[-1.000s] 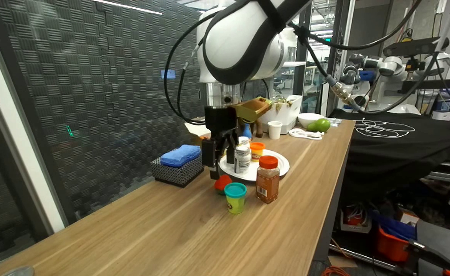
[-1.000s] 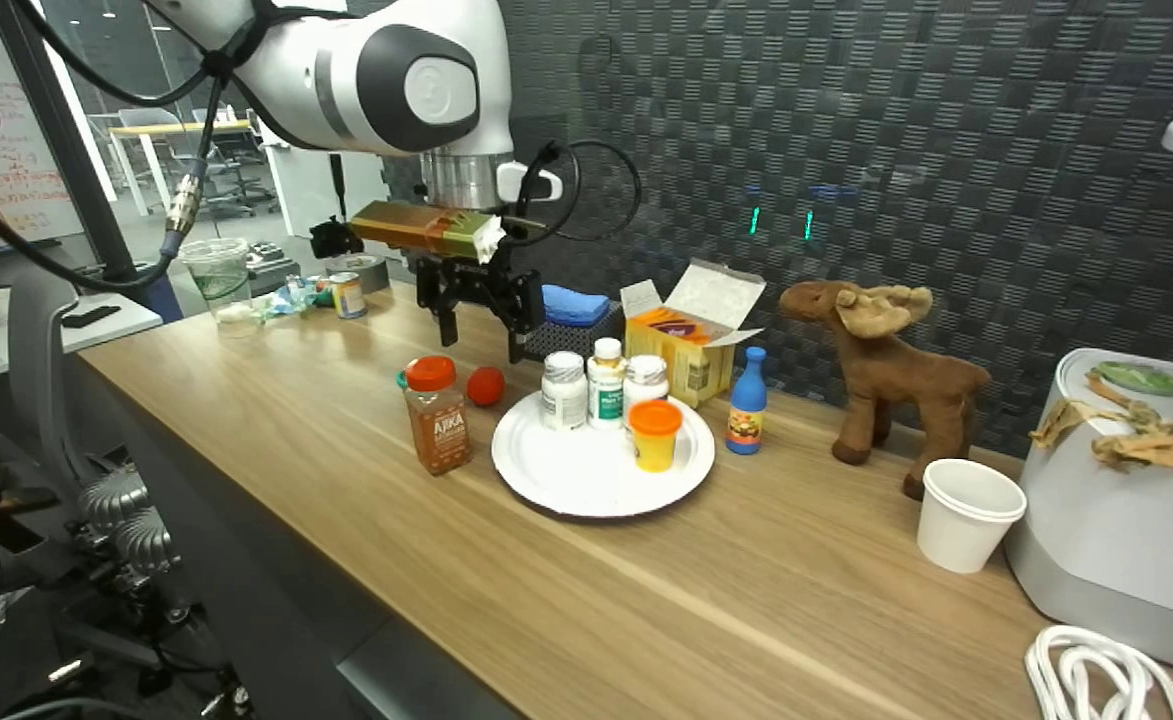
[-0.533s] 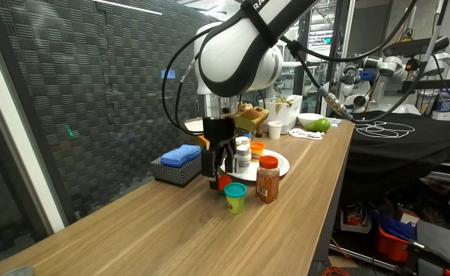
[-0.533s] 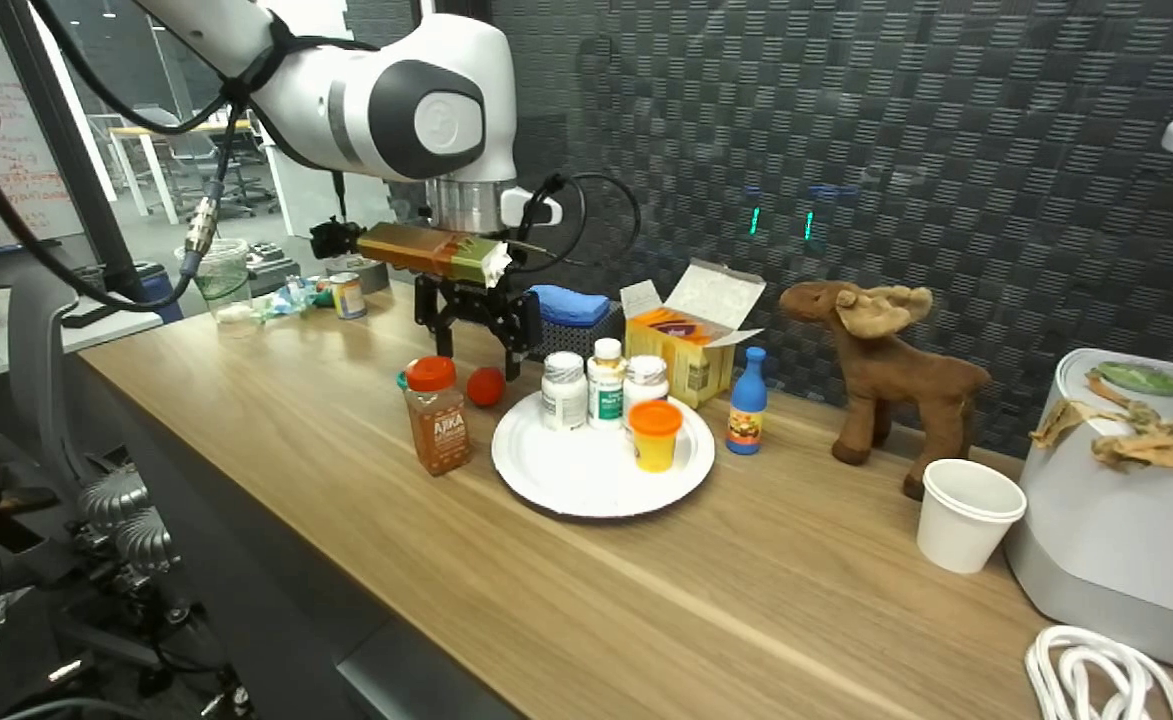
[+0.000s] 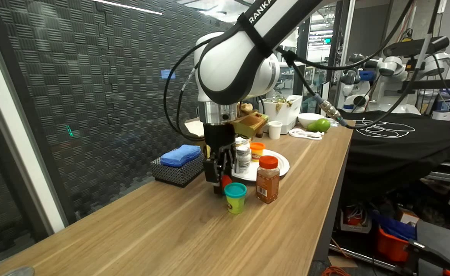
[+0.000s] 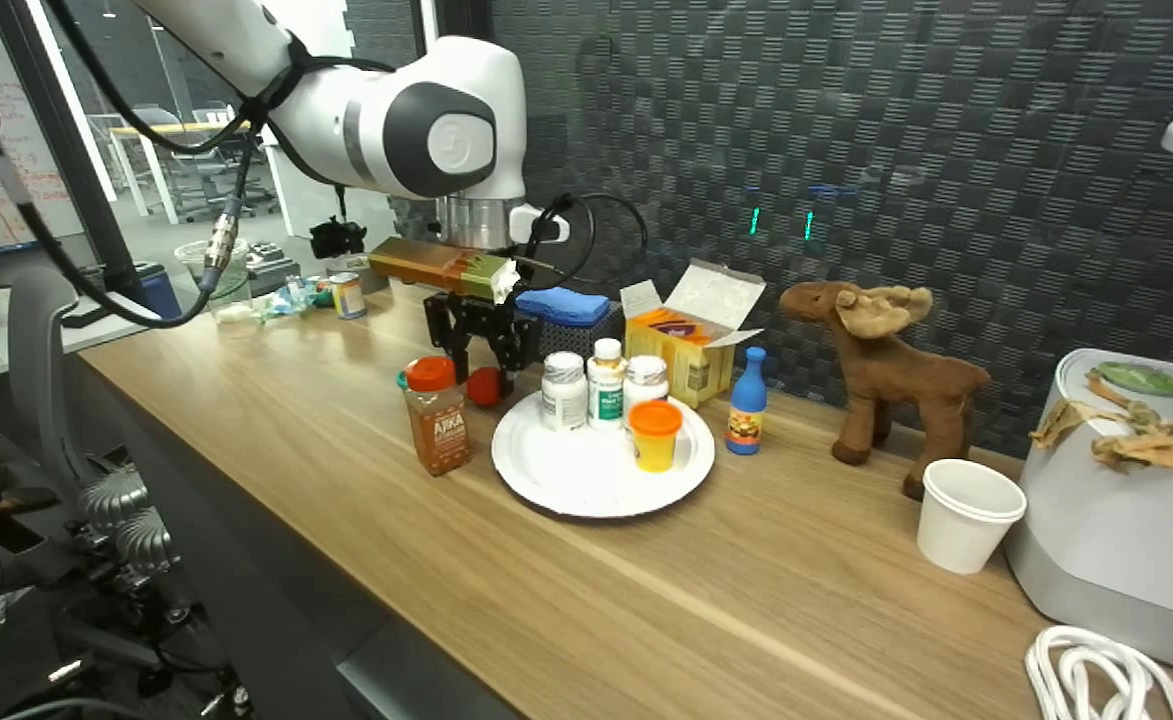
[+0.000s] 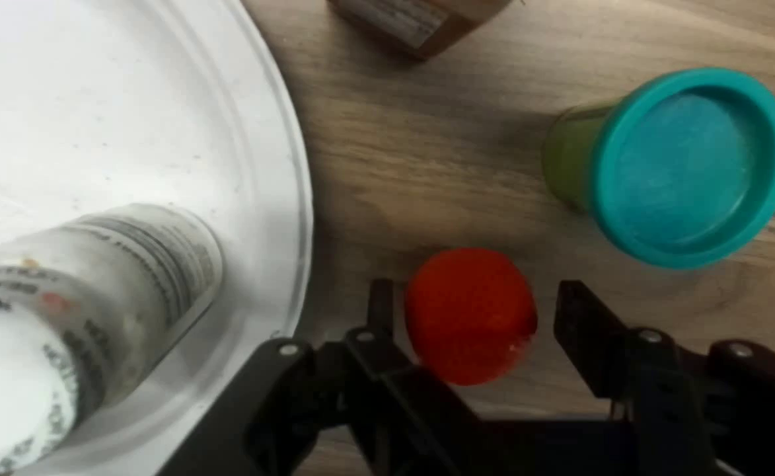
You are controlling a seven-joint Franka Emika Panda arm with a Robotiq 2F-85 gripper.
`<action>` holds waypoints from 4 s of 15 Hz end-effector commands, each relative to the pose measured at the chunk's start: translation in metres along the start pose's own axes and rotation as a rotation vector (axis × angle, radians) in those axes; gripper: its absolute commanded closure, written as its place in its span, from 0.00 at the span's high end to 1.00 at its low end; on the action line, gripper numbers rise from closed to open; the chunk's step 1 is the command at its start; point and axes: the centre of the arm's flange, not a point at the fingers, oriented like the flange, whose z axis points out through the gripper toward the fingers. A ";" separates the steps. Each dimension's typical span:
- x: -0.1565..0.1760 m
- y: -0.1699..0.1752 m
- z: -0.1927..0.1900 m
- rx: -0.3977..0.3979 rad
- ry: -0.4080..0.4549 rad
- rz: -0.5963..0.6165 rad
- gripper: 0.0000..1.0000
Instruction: Put the bottles and orange plushie that are around the white plate on the white plate
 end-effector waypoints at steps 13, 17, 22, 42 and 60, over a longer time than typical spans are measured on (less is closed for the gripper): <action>-0.021 0.005 -0.086 -0.077 0.100 0.043 0.24; -0.053 0.028 -0.104 -0.120 0.109 0.143 0.24; -0.088 0.056 -0.105 -0.130 0.098 0.265 0.24; -0.062 0.138 -0.037 -0.094 0.022 0.437 0.24; -0.068 0.127 -0.099 -0.114 0.209 0.434 1.00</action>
